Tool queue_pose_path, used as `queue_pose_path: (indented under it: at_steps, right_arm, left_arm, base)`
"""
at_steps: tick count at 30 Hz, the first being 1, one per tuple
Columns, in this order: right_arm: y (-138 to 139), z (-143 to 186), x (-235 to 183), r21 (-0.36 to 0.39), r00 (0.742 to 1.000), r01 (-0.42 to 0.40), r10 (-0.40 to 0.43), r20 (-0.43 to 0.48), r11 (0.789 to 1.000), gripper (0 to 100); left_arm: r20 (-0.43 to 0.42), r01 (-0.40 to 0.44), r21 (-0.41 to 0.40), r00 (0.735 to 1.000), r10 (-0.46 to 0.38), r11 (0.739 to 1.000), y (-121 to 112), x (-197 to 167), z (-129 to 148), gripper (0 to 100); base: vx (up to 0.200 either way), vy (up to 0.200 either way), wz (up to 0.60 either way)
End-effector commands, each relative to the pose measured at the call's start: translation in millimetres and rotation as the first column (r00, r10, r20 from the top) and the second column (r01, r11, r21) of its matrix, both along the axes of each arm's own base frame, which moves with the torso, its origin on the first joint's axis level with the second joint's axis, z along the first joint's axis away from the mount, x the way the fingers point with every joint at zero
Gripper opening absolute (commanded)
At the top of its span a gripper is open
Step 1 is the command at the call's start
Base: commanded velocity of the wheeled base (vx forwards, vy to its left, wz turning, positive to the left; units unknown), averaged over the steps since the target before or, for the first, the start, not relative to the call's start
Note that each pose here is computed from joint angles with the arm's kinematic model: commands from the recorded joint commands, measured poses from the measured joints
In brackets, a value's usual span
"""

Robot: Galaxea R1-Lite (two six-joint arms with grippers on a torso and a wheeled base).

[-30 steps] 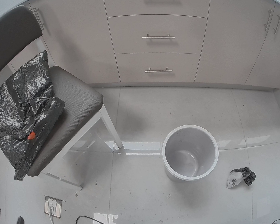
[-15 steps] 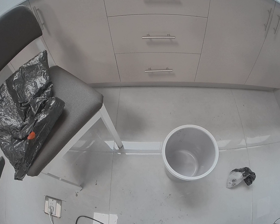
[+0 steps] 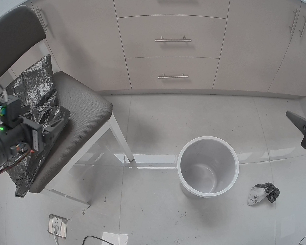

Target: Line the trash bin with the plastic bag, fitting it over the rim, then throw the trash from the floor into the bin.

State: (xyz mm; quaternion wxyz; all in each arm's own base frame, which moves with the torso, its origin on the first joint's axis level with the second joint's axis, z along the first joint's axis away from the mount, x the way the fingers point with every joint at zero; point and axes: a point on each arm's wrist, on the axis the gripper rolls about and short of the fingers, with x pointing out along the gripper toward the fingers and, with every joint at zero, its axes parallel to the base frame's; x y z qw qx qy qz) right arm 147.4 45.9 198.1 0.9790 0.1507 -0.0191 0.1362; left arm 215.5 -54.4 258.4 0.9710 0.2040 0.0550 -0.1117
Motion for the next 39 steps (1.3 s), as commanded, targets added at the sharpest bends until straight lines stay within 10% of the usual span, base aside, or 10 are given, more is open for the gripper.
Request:
queue_pose_path:
  at_steps: [1,16,39]
  right_arm:
    - [5.8,-13.4,9.5,-0.006,0.998,-0.010,0.010,-0.054,1.000,0]
    - [6.8,-17.1,12.1,-0.002,0.997,-0.012,0.012,-0.077,1.000,0]
    - [7.1,-16.8,12.9,0.017,0.996,-0.015,0.017,-0.083,1.000,0]
  left_arm:
    - [-0.047,0.049,0.199,0.998,-0.040,0.979,-19.0,65.7,-30.7,100]
    - [-0.029,-0.042,0.388,0.998,0.058,0.921,-7.0,98.3,-51.5,100]
    - [0.104,-0.181,0.457,0.983,0.150,0.871,2.4,112.2,-54.9,100]
  base:
    - [0.000,0.000,0.00]
    - [0.000,0.000,0.00]
    - [0.000,0.000,0.00]
